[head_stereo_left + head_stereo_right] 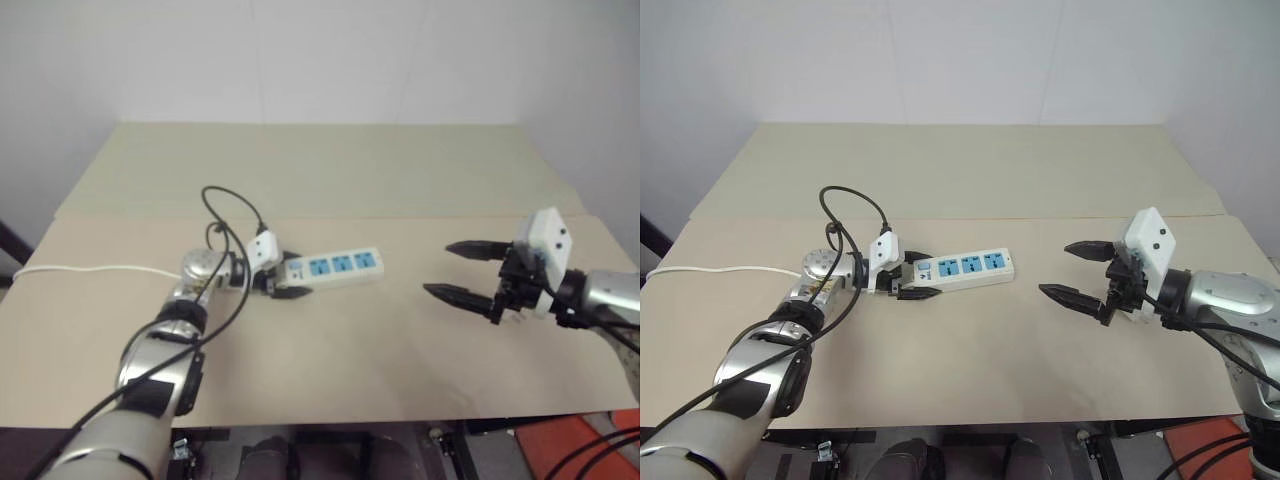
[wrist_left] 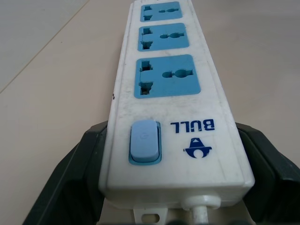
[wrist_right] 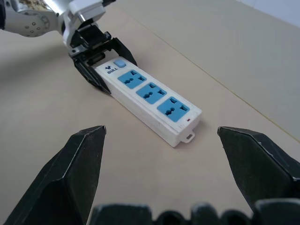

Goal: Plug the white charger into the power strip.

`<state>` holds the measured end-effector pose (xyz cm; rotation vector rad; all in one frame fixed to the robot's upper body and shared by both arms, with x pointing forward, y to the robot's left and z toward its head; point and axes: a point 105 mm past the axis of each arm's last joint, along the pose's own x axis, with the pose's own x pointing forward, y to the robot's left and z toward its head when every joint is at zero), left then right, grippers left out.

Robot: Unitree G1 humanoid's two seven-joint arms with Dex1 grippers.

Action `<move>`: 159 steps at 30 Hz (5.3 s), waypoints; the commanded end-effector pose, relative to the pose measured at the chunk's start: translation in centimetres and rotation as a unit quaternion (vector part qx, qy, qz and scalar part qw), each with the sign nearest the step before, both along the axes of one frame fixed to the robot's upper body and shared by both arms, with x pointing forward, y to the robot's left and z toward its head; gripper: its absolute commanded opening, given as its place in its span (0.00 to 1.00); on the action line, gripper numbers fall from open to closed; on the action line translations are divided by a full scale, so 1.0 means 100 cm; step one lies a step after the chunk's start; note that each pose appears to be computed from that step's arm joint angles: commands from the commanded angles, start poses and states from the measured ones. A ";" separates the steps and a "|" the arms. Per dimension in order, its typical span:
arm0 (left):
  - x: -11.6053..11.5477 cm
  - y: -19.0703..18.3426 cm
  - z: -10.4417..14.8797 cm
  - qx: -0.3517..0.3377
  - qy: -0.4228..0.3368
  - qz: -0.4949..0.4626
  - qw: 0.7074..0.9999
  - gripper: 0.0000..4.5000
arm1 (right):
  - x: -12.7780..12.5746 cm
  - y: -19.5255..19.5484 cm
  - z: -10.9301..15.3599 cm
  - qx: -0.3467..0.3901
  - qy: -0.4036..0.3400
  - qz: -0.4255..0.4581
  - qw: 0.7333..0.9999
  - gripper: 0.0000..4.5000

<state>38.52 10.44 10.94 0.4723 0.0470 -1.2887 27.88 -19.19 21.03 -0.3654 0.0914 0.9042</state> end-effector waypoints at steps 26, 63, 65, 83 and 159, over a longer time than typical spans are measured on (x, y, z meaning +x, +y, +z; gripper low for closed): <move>-0.037 -0.081 0.006 0.034 -0.062 -0.113 0.991 0.74 | 0.058 -0.104 0.058 -0.113 0.139 -0.346 0.921 1.00; -0.068 -0.089 -0.016 0.020 0.042 -0.107 0.993 0.74 | 0.051 -0.098 -0.028 -0.246 0.316 -0.204 0.893 1.00; -0.068 -0.088 -0.017 0.020 0.042 -0.105 0.993 0.74 | 0.054 -0.098 -0.034 -0.248 0.324 -0.201 0.890 1.00; -0.071 -0.080 -0.018 0.022 0.040 -0.089 0.995 0.74 | 0.073 -0.106 -0.058 -0.281 0.353 -0.183 0.873 1.00; -0.066 -0.055 -0.028 0.060 0.040 -0.054 0.996 0.74 | 0.061 0.110 -0.073 0.072 0.058 0.226 0.970 0.24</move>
